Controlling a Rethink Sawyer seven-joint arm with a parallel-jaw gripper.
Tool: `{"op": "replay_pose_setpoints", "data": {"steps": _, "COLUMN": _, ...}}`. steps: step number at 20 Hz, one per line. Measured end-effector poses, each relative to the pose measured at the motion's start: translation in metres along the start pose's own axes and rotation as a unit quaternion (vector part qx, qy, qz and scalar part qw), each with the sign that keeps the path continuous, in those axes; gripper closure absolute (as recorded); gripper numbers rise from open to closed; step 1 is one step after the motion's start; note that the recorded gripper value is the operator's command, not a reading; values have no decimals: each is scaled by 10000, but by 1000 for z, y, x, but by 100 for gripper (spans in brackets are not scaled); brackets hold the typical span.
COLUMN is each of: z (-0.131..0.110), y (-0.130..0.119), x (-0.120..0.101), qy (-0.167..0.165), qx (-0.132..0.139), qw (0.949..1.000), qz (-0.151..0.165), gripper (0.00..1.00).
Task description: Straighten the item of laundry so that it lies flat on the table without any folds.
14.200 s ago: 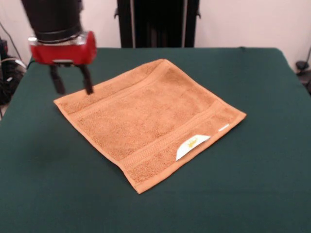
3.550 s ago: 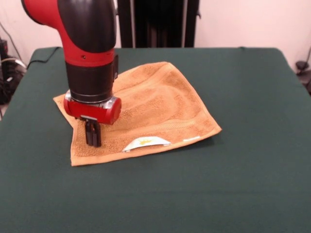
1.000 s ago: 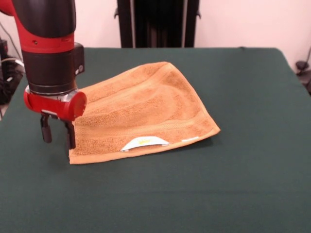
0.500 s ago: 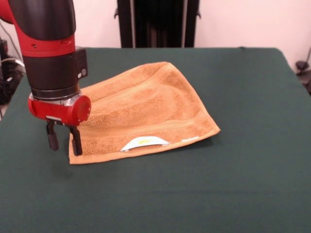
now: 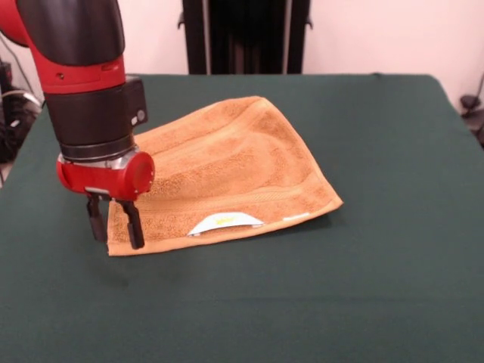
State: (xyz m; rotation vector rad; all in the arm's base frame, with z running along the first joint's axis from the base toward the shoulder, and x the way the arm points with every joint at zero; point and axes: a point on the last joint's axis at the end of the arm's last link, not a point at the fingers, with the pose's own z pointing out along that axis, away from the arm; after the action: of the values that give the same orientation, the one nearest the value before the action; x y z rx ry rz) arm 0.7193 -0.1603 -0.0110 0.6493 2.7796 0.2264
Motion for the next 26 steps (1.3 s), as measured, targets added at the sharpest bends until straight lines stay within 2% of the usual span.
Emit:
{"op": "replay_pose_setpoints", "data": {"steps": 4, "z": 1, "y": 9, "x": 1, "qy": 79, "qx": -145, "qw": 9999, "qz": 13, "gripper": 0}}
{"op": "replay_pose_setpoints", "data": {"steps": 11, "z": 2, "y": 12, "x": 3, "qy": 135, "qx": -219, "qw": 9997, "qz": 31, "gripper": 0}}
{"op": "replay_pose_setpoints", "data": {"steps": 12, "z": 2, "y": 12, "x": 3, "qy": 139, "qx": -225, "qw": 9996, "qz": 32, "gripper": 100}}
{"op": "replay_pose_setpoints", "data": {"steps": 26, "z": 2, "y": 14, "x": 5, "qy": 166, "qx": -235, "qw": 9996, "qz": 22, "gripper": 100}}
